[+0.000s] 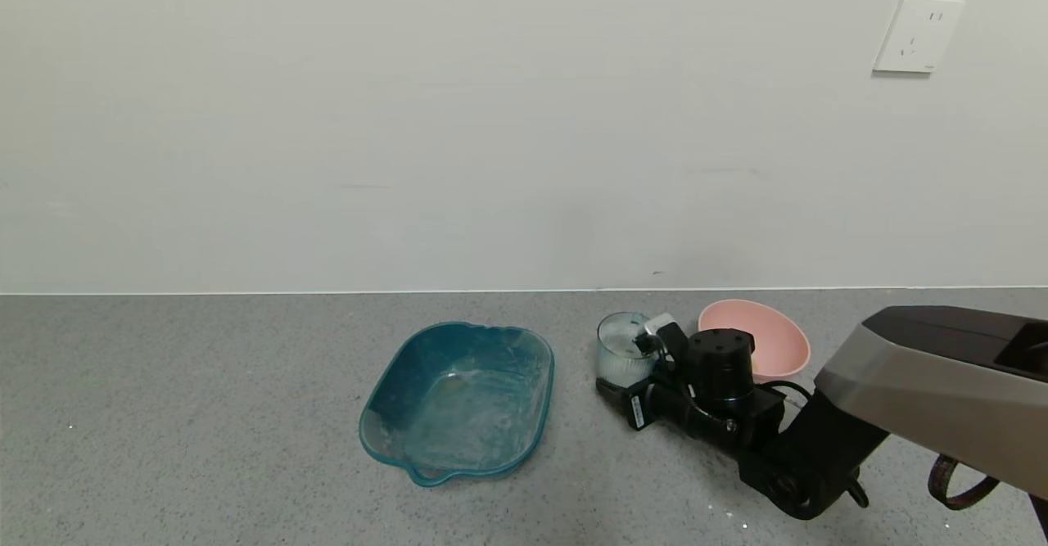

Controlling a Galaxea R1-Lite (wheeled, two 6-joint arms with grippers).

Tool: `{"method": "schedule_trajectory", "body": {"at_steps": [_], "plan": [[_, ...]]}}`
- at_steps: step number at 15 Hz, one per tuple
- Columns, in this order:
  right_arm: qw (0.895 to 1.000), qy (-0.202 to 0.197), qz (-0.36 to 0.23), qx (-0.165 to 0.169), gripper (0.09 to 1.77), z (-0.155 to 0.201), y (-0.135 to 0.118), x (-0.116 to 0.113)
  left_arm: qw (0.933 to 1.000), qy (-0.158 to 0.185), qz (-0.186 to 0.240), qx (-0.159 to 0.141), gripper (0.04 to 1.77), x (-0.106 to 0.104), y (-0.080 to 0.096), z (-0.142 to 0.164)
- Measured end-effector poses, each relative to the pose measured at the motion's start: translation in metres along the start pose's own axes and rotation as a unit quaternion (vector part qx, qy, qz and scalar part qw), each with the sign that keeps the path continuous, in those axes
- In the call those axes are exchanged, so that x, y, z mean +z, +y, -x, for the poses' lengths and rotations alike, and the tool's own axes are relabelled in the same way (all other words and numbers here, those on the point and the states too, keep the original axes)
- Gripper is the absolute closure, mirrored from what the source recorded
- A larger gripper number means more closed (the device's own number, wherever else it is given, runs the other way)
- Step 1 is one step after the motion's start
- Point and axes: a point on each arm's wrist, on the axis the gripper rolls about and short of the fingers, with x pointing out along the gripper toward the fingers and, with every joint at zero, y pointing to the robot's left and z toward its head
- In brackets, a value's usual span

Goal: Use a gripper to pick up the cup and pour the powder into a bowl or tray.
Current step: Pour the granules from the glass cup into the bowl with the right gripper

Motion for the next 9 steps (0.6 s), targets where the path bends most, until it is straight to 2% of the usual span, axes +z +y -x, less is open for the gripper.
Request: {"method": "schedule_trajectory", "body": {"at_steps": [4,9], "plan": [[1.000,-0.002,0.001,0.003,0.56,0.004,0.003,0.008,1.0000,0.000,0.000,0.000,0.09,0.000,0.000,0.000],[1.000,-0.012,0.000,-0.003,0.56,0.019,-0.002,0.039,1.0000,0.000,0.000,0.000,0.09,0.000,0.000,0.000]]}}
